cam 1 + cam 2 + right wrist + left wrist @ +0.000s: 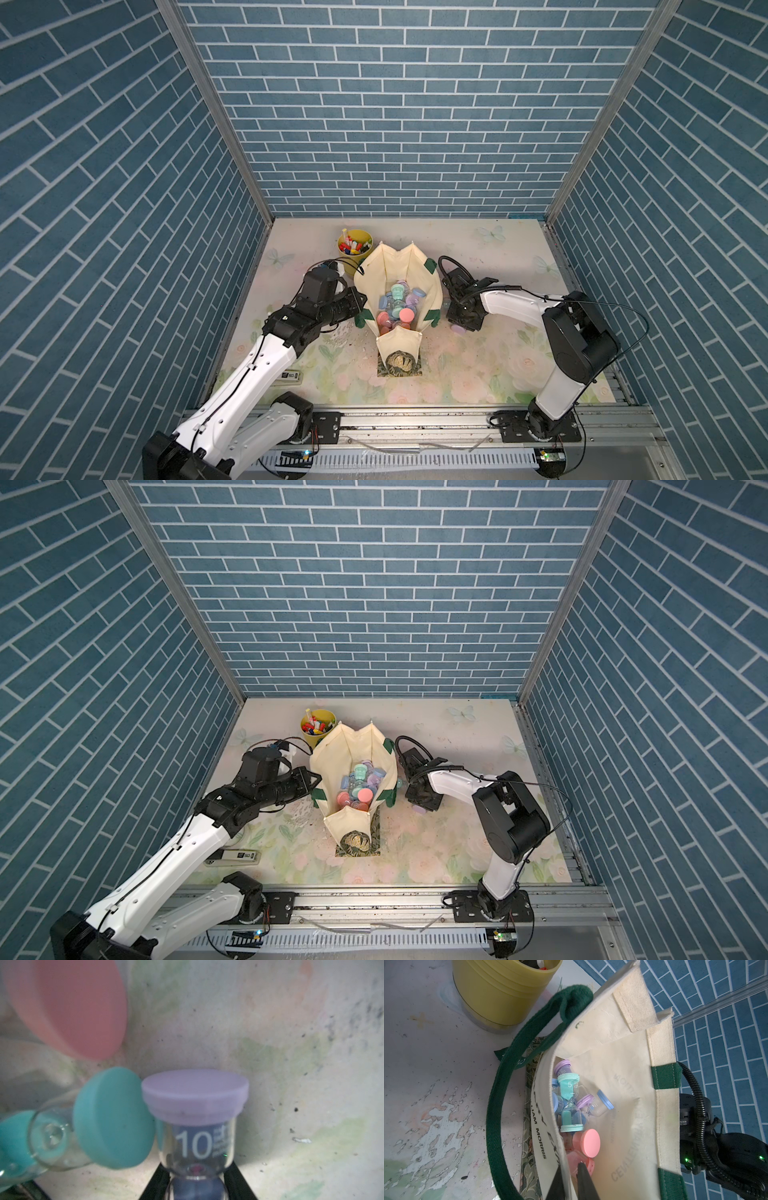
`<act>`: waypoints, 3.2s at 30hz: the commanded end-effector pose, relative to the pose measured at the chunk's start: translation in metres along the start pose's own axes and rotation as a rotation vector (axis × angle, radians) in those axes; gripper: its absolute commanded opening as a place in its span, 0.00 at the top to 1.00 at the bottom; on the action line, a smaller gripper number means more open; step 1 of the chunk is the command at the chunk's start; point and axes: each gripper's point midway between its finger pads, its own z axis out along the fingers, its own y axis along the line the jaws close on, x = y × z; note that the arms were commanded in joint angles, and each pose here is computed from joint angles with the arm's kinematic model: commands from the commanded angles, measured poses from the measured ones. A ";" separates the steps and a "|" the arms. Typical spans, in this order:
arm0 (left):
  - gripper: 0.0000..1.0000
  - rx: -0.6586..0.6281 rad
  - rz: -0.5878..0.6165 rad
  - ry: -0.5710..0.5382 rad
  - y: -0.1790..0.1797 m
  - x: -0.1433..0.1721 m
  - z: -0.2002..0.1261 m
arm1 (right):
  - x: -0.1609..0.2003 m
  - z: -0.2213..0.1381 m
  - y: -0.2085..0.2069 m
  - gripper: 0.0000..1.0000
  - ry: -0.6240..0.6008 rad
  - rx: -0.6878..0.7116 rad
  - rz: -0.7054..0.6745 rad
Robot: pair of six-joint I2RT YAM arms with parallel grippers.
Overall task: Put the hourglass into the canvas bag
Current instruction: Pick up the hourglass from the center of the board, then place the hourglass in the canvas bag.
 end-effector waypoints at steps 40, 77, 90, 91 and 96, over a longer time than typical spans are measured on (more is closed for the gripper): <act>0.97 0.025 -0.013 -0.010 -0.011 -0.006 -0.008 | -0.044 -0.248 0.010 1.00 -0.435 -0.347 -0.149; 1.00 0.030 -0.009 -0.003 -0.013 -0.006 -0.005 | 0.032 -0.280 0.157 1.00 -0.347 -0.588 -0.554; 1.00 0.023 -0.007 -0.016 -0.012 -0.008 -0.005 | 0.034 -0.245 0.164 1.00 -0.274 -0.449 -0.589; 1.00 0.026 -0.005 -0.015 -0.013 -0.009 -0.004 | 0.033 -0.242 0.162 1.00 -0.270 -0.428 -0.587; 1.00 0.027 -0.002 -0.017 -0.016 -0.012 -0.003 | 0.036 -0.228 0.159 1.00 -0.238 -0.386 -0.585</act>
